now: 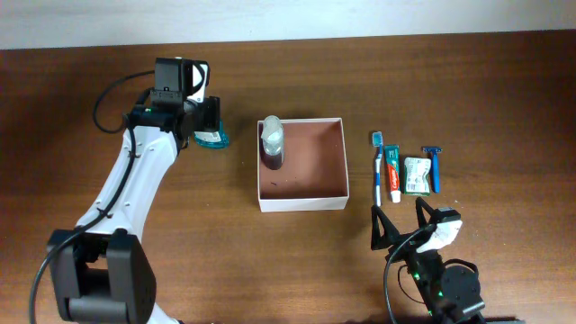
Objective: Pack container
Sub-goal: 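Move left gripper to the Listerine bottle and grasp its cap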
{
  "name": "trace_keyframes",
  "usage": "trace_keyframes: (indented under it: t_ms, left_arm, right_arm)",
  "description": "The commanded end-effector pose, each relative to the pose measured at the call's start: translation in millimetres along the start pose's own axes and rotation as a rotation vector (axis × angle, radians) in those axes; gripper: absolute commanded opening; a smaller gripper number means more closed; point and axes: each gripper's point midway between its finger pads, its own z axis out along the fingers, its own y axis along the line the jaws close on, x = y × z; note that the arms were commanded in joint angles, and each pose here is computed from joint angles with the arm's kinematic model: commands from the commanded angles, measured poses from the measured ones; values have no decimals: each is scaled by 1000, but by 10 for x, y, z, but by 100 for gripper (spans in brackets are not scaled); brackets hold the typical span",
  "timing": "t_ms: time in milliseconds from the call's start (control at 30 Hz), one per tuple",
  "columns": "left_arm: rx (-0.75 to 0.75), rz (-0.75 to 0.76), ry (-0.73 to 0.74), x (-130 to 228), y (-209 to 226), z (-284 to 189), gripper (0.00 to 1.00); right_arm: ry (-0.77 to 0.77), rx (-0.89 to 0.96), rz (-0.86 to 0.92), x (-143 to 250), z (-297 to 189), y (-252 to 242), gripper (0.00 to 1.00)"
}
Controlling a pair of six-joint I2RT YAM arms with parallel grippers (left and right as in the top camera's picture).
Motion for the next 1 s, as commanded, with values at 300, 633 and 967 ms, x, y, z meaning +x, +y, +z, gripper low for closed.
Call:
trace_keyframes:
  t_ms: [300,633,967]
  left_arm:
    - [-1,4,1,-7,32,35,43]
    - [-1,5,1,-9,33,35,28]
    - [-3,5,-13,-44,36,-35,13]
  right_arm:
    - [-8,20,-1,5,3,-47,98]
    - [-8,20,-1,5,3,-47,98]
    - [-8,20,-1,5,3,-47,98]
